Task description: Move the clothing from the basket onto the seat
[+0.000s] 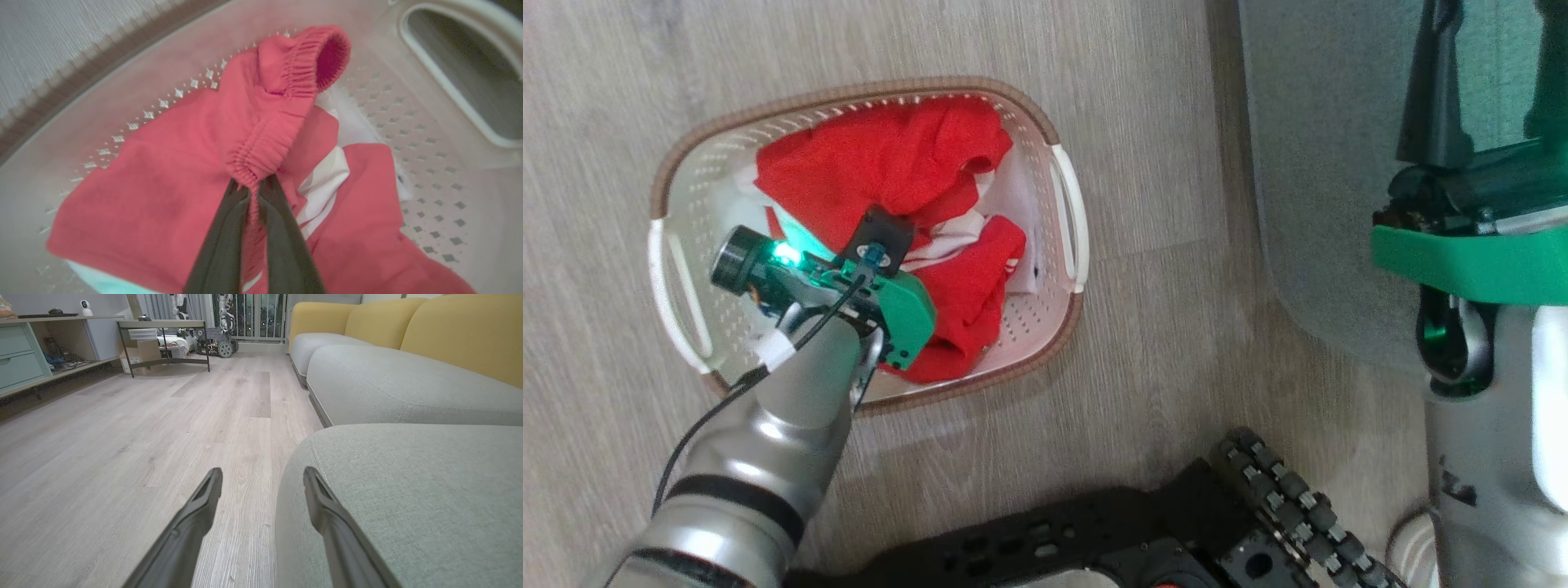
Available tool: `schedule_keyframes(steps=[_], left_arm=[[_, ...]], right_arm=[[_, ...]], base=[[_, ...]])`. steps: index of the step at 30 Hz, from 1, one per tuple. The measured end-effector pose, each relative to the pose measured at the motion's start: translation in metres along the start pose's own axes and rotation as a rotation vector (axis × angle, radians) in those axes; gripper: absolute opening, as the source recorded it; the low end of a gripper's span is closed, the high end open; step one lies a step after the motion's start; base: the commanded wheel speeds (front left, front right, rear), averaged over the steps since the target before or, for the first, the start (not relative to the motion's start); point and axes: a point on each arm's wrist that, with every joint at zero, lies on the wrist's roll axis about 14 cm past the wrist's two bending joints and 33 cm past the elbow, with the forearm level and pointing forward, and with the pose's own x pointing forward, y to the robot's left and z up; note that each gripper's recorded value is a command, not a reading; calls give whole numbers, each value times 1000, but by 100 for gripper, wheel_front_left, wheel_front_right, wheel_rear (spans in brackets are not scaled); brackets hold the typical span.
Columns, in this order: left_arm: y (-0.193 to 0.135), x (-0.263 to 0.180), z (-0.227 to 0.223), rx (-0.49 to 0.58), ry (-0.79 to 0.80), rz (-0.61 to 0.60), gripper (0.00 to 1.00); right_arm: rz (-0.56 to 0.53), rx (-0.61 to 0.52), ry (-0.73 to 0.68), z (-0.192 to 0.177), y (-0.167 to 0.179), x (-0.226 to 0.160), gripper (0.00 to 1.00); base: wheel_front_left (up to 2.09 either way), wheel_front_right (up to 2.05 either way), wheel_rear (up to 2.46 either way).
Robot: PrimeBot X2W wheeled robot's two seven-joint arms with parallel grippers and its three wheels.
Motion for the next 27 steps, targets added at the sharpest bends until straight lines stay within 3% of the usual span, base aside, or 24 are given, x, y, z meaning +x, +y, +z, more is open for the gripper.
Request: schedule_keyframes(steps=[11, 27], left_arm=[[-6, -47, 69, -87, -206, 34, 0], [-10, -176, 155, -77, -506, 141, 0]], right_arm=[[13, 30, -37, 35, 9, -14, 100], [20, 60, -23, 77, 21, -102, 100]], base=[[0, 0, 0], [0, 0, 0]])
